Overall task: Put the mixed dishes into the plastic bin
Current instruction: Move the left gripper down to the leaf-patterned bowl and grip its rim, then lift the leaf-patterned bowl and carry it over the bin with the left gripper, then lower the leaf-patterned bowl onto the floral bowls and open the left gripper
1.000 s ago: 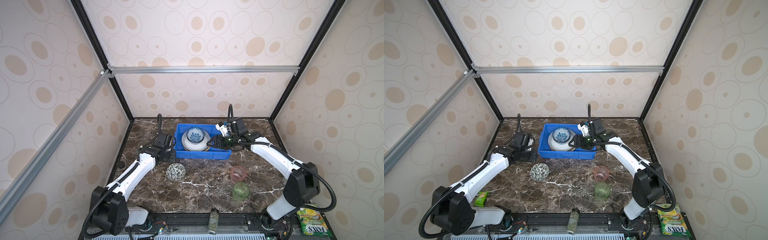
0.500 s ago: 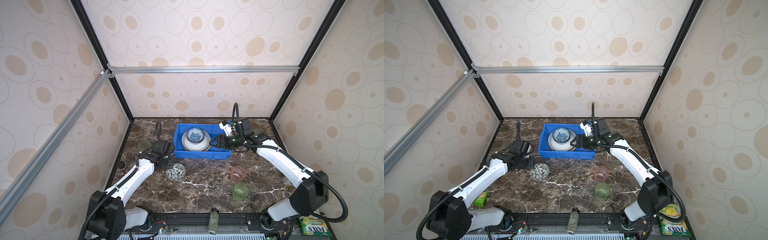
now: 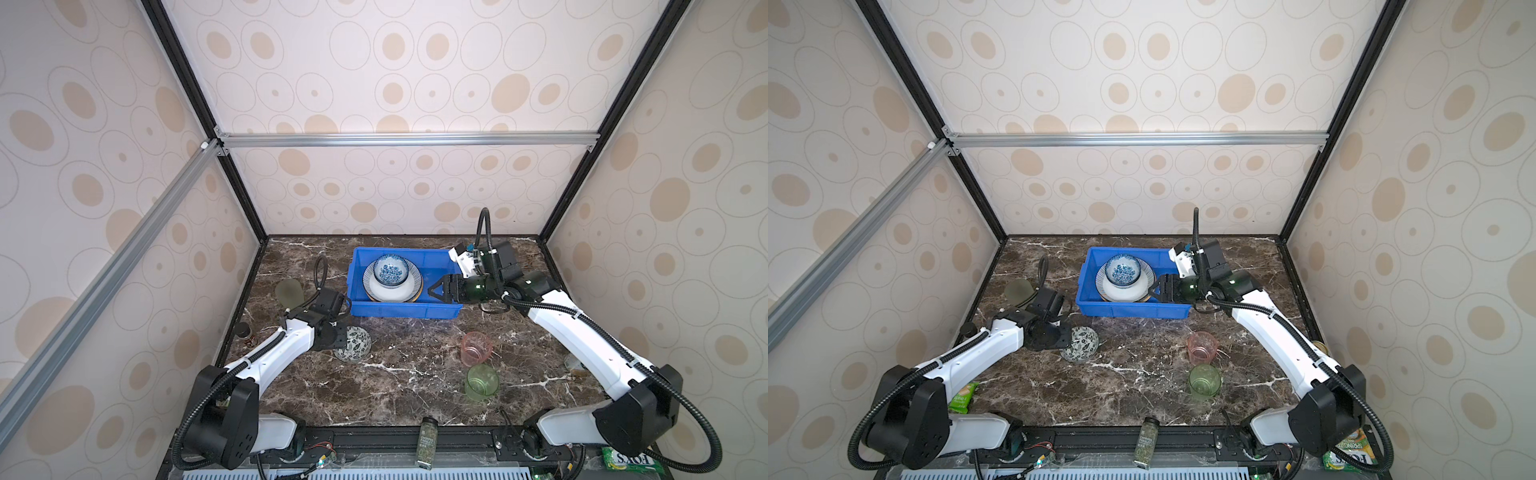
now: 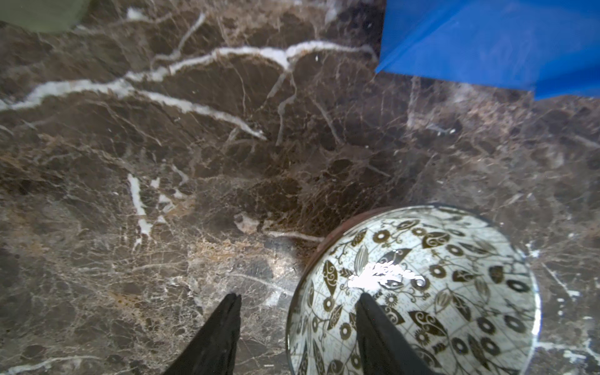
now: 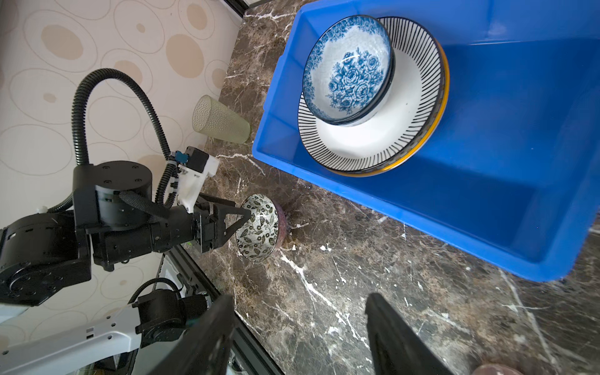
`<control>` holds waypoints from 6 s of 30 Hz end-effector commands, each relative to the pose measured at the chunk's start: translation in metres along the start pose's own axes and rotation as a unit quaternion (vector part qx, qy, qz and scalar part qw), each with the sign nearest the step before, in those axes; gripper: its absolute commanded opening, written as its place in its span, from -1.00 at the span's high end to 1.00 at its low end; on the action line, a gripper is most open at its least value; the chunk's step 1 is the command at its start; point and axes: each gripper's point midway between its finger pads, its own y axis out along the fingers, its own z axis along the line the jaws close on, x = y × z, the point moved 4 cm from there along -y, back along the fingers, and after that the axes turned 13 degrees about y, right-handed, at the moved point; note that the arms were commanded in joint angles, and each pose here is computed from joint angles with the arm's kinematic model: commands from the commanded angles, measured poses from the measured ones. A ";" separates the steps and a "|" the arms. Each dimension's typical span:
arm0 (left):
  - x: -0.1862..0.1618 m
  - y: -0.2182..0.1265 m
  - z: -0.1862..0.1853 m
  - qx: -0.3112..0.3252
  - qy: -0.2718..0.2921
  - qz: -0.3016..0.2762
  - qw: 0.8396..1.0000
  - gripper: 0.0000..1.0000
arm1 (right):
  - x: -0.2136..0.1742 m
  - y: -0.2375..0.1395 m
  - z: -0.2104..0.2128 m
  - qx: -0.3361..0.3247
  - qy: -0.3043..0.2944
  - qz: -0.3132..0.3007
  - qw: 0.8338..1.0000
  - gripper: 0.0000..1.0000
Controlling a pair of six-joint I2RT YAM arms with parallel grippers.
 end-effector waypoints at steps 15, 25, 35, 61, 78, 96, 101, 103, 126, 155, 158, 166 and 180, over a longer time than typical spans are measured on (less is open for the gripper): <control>-0.005 0.031 -0.011 -0.032 0.010 0.042 0.999 0.20 | -0.010 -0.012 -0.015 -0.036 -0.007 -0.013 0.999 -0.37; -0.007 0.046 -0.014 -0.037 0.011 0.061 0.997 0.88 | -0.007 -0.013 -0.020 -0.064 -0.013 -0.014 0.998 -0.37; -0.001 0.036 -0.013 -0.035 0.020 0.053 0.998 1.00 | -0.007 -0.014 -0.023 -0.074 -0.013 -0.017 0.997 -0.37; 0.049 -0.061 -0.021 -0.069 0.047 -0.045 0.995 1.00 | -0.002 -0.008 -0.026 -0.086 -0.019 -0.015 0.996 -0.33; 0.117 -0.113 -0.037 -0.103 0.064 -0.139 0.983 1.00 | -0.002 -0.014 -0.028 -0.100 -0.031 -0.020 0.994 -0.29; 0.185 -0.090 -0.058 -0.124 0.075 -0.164 0.976 1.00 | -0.005 -0.014 -0.036 -0.117 -0.022 -0.025 0.993 -0.30; 0.200 -0.082 -0.063 -0.130 0.079 -0.165 0.974 1.00 | -0.009 -0.015 -0.041 -0.127 -0.018 -0.023 0.991 -0.30; 0.208 -0.080 -0.066 -0.133 0.080 -0.170 0.973 1.00 | -0.009 -0.017 -0.042 -0.132 -0.019 -0.028 0.991 -0.30; 0.256 -0.044 -0.077 -0.122 0.090 -0.156 0.976 1.00 | -0.004 -0.021 -0.045 -0.162 -0.021 -0.030 0.986 -0.31; 0.256 0.003 -0.088 -0.103 0.111 -0.104 0.983 0.83 | 0.001 -0.012 -0.050 -0.181 -0.026 -0.017 0.983 -0.31; 0.255 0.004 -0.088 -0.096 0.113 -0.101 0.984 0.83 | 0.000 -0.011 -0.052 -0.182 -0.026 -0.015 0.983 -0.31; 0.254 0.002 -0.094 -0.091 0.123 -0.094 0.984 0.66 | -0.002 -0.013 -0.052 -0.181 -0.027 -0.014 0.983 -0.31; 0.256 -0.002 -0.087 -0.062 0.122 -0.090 0.986 1.00 | -0.006 -0.019 -0.052 -0.179 -0.030 -0.021 0.983 -0.31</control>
